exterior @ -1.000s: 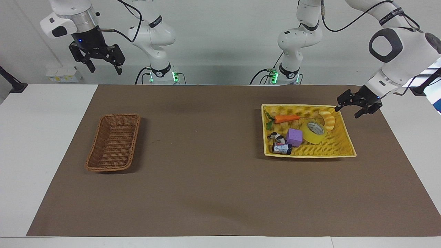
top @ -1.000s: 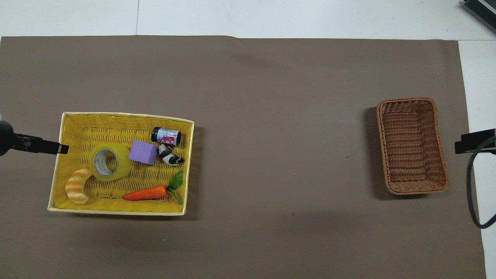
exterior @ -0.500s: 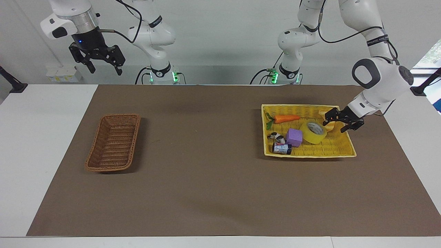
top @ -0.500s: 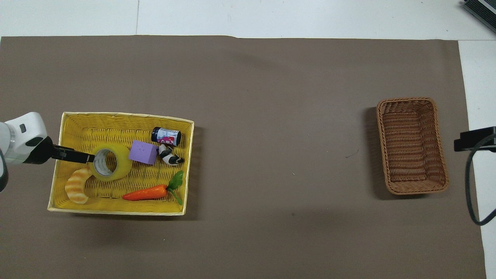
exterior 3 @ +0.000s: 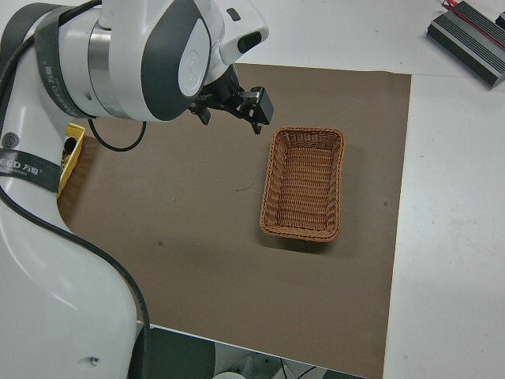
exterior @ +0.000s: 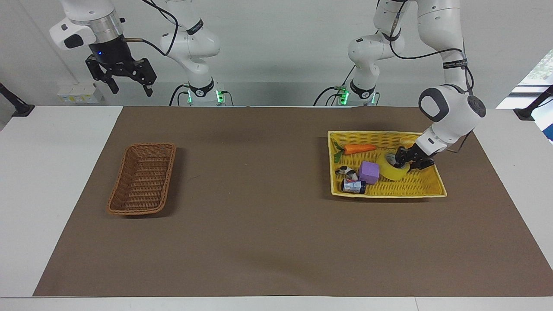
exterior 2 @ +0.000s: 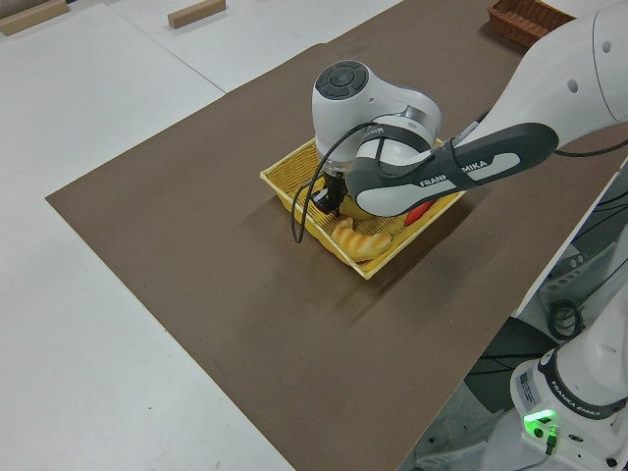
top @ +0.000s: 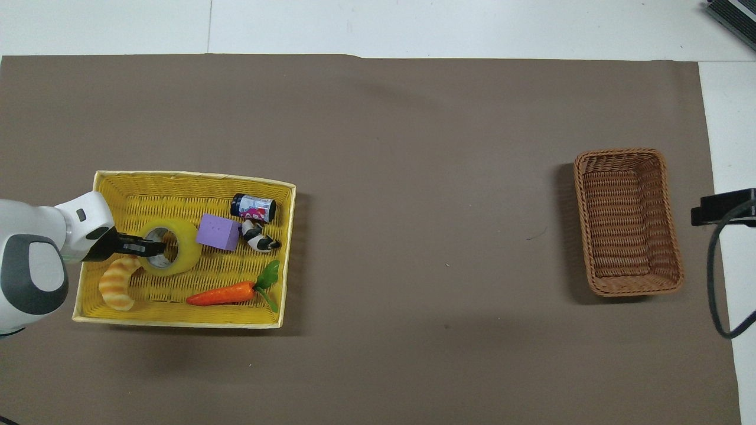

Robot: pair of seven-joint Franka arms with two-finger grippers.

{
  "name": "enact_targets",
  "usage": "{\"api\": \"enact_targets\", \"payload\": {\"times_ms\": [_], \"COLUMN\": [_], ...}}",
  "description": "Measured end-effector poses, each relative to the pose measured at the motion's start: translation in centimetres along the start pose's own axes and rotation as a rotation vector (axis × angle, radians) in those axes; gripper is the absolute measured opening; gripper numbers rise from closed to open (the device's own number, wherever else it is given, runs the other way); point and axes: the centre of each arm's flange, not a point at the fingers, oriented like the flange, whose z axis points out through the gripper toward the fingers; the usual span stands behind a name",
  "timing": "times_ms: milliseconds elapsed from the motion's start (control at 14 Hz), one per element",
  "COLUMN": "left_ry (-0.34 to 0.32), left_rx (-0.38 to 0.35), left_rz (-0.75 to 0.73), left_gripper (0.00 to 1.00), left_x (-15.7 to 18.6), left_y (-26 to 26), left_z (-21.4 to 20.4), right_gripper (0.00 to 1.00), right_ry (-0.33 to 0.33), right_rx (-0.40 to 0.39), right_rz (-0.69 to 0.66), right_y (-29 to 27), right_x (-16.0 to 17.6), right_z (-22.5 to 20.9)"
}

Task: Move tape to another basket
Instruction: 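Reach the left gripper into the yellow basket onto the tape roll, then grasp the tape roll rim with the left gripper and lift it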

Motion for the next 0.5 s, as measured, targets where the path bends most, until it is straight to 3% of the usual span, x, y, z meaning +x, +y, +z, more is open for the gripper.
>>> {"api": "enact_targets", "payload": {"times_ms": [71,500], "left_ry": [0.005,0.015], "left_rx": [-0.002,-0.033], "left_rz": [-0.006,-0.036], "left_gripper": [0.22,0.22], "left_x": [0.0,1.5], "left_y": [-0.1,-0.6], "left_z": [-0.1,-4.2], "right_gripper": [1.00,1.00], "right_ry": [0.013,0.028], "right_rx": [0.001,0.002], "right_rz": [0.000,0.001], "right_y": [0.0,0.0], "right_x": [0.2,0.4], "right_z": [-0.1,-0.1]}}
